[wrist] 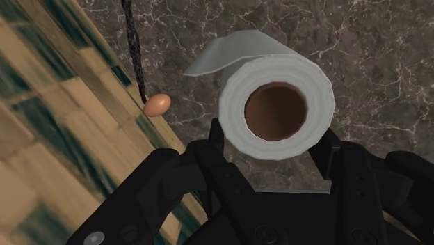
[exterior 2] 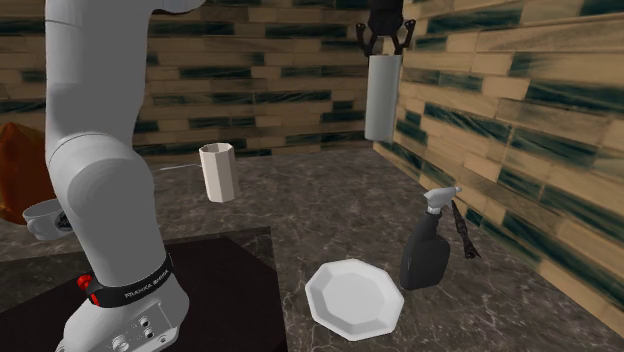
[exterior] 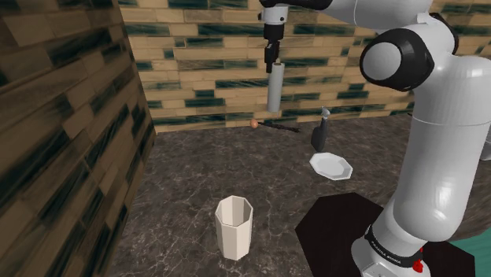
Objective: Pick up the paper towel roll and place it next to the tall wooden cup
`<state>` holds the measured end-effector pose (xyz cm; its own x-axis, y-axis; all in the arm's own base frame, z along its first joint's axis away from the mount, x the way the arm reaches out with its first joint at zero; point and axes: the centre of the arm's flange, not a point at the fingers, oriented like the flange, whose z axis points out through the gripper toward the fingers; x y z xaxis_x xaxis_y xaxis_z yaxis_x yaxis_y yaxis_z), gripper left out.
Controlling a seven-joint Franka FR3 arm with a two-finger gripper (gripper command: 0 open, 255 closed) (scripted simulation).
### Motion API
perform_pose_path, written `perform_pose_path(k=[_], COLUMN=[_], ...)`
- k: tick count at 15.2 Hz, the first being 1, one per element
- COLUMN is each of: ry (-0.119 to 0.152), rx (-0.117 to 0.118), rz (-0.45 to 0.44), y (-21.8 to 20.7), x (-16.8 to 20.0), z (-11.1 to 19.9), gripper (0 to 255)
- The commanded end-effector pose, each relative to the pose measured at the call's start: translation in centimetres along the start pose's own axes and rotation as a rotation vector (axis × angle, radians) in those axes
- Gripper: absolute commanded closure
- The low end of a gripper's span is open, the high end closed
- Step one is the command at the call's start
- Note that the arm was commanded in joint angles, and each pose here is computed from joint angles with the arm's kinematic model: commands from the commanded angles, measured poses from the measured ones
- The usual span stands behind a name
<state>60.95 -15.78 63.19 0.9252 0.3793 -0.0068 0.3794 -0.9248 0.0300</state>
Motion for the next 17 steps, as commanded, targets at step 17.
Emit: perform_pose_path(k=[17], ry=[-0.001], rx=[0.000], rz=[0.000], y=[-16.8], x=[-3.3], z=[-3.0], gripper=[255])
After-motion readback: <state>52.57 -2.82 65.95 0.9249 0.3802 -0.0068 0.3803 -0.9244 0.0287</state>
